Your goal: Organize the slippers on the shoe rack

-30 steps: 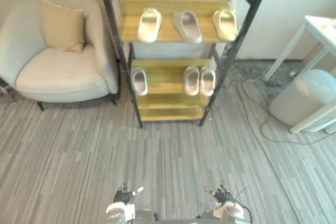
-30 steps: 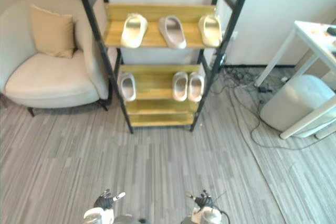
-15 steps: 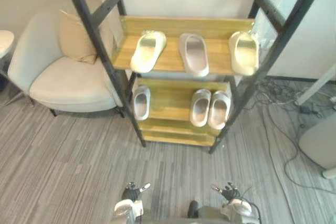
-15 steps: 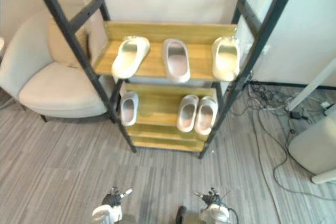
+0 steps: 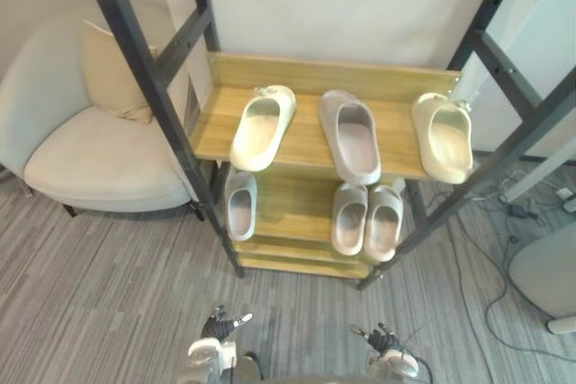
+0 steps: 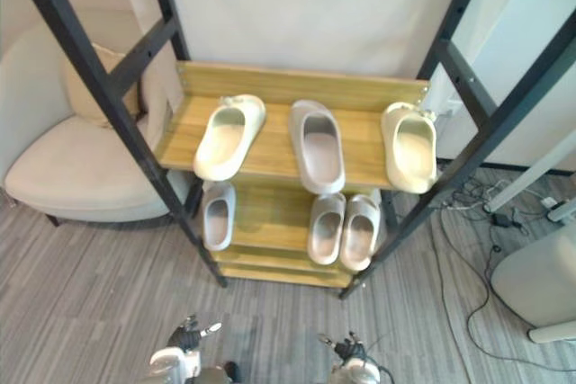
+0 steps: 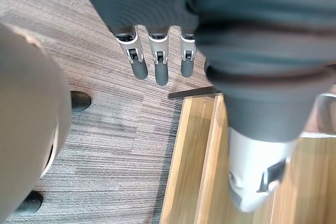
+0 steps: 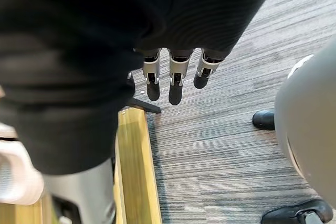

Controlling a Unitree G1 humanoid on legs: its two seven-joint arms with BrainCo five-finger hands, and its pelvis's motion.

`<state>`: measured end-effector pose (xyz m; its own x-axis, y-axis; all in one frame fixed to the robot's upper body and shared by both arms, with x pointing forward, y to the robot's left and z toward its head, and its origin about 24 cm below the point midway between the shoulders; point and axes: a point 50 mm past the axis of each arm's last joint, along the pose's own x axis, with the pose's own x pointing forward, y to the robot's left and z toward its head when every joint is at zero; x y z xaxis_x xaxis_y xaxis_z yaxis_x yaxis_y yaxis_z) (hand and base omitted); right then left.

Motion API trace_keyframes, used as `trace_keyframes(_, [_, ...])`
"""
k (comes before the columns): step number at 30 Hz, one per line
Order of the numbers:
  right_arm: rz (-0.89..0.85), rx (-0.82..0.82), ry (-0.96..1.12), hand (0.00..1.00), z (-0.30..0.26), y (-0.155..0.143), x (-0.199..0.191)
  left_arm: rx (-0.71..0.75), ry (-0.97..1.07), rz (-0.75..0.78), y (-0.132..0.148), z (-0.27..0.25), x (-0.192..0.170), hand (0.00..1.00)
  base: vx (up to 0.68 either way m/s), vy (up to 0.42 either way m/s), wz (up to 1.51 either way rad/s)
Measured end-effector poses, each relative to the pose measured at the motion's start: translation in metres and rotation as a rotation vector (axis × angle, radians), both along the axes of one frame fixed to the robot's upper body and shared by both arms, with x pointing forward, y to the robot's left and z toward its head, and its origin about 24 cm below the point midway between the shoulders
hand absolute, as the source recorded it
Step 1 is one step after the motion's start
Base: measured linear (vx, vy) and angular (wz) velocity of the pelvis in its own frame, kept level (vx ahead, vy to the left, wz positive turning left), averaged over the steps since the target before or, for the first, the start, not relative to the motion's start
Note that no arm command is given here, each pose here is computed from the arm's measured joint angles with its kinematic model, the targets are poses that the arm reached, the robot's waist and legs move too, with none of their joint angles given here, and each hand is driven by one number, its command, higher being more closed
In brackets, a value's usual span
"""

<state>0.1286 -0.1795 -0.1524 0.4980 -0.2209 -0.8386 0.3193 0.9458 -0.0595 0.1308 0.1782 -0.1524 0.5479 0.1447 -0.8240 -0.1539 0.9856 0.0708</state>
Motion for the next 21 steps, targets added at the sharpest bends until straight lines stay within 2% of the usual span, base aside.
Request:
trace_keyframes(6, [-0.001, 0.001, 0.034, 0.00, -0.004, 0.000, -0.013, 0.032, 0.022, 0.003, 0.012, -0.001, -0.007, 0.00, 0.03, 0.035, 0.36])
trace_keyframes(11, [-0.010, -0.026, 0.092, 0.00, -0.008, -0.015, -0.026, 0.017, 0.108, 0.026, 0.011, -0.010, -0.030, 0.00, 0.16, -0.086, 0.05])
trace_keyframes(13, [-0.012, -0.040, 0.122, 0.00, -0.010, -0.022, -0.032, 0.017, 0.115, 0.017, 0.009, -0.011, -0.032, 0.00, 0.11, -0.051, -0.01])
trace_keyframes(21, [-0.008, -0.033, 0.146, 0.00, -0.012, -0.020, -0.037, 0.045, 0.124, -0.025, 0.016, -0.010, -0.032, 0.00, 0.03, 0.009, -0.06])
